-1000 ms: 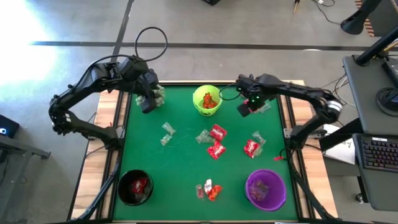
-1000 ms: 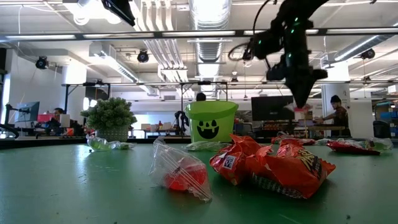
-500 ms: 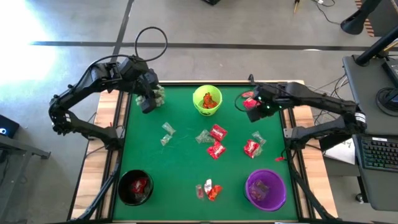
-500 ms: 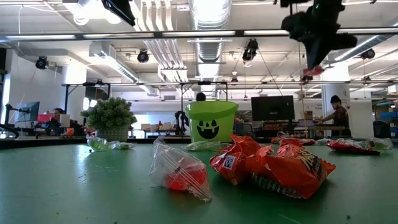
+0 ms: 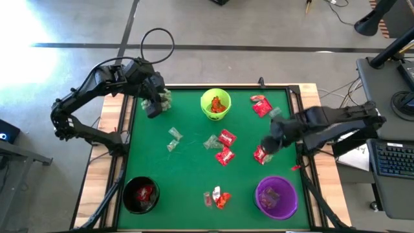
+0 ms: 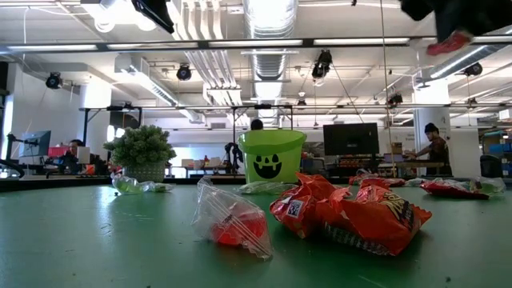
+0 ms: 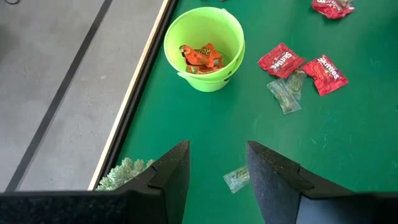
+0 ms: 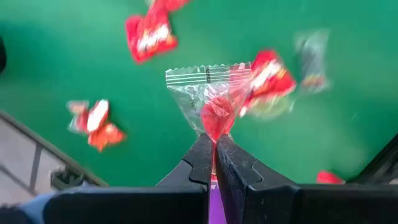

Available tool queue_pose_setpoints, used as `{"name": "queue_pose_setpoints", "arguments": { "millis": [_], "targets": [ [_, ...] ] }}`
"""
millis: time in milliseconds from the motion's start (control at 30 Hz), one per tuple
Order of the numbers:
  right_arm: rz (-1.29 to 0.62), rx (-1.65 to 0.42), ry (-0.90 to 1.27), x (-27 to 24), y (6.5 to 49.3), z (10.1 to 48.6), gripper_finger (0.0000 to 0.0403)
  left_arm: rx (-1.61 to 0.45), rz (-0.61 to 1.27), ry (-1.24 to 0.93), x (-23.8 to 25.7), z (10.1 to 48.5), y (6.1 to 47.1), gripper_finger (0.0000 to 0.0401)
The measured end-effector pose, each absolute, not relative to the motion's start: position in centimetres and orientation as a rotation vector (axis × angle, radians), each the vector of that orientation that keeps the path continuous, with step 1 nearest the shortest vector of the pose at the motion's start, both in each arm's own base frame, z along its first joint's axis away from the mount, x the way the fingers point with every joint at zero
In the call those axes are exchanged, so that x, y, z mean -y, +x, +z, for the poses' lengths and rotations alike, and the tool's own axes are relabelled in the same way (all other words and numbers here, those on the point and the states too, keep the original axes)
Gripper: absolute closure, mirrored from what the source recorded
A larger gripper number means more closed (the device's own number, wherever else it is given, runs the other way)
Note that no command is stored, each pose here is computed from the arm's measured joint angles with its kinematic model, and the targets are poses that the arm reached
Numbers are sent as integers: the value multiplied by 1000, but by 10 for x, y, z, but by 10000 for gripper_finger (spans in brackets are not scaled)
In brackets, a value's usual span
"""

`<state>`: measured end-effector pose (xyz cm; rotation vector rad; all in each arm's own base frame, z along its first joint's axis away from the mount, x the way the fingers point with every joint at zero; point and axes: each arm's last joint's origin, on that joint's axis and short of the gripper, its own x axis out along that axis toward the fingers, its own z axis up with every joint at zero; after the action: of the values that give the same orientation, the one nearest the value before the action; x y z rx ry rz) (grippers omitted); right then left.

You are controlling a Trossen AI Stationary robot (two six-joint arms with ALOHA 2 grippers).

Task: Organize candy in baskets
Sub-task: Put the red candy into the violet bucket

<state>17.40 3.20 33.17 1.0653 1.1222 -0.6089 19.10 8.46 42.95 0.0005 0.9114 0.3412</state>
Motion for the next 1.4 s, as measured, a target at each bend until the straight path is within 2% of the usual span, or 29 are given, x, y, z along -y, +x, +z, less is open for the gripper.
{"name": "queue_pose_setpoints", "arguments": {
  "millis": [533, 833, 1000, 1233, 1400],
  "targets": [
    [-317, -1196, 1124, -134, 172, 328, 394, -914, 332, 20, -85, 430, 191, 260],
    [-312, -1290, 1171, -157, 162, 324, 394, -918, 332, 17, -85, 429, 191, 260],
    [-247, -1377, 1195, -165, 162, 324, 394, -920, 331, 18, -84, 429, 191, 260],
    [-183, -1385, 1066, -171, 168, 316, 389, -918, 336, 8, -84, 429, 191, 260],
    [-161, -1404, 973, -177, 175, 306, 359, -917, 344, -9, -84, 429, 190, 260]
  ]
}}
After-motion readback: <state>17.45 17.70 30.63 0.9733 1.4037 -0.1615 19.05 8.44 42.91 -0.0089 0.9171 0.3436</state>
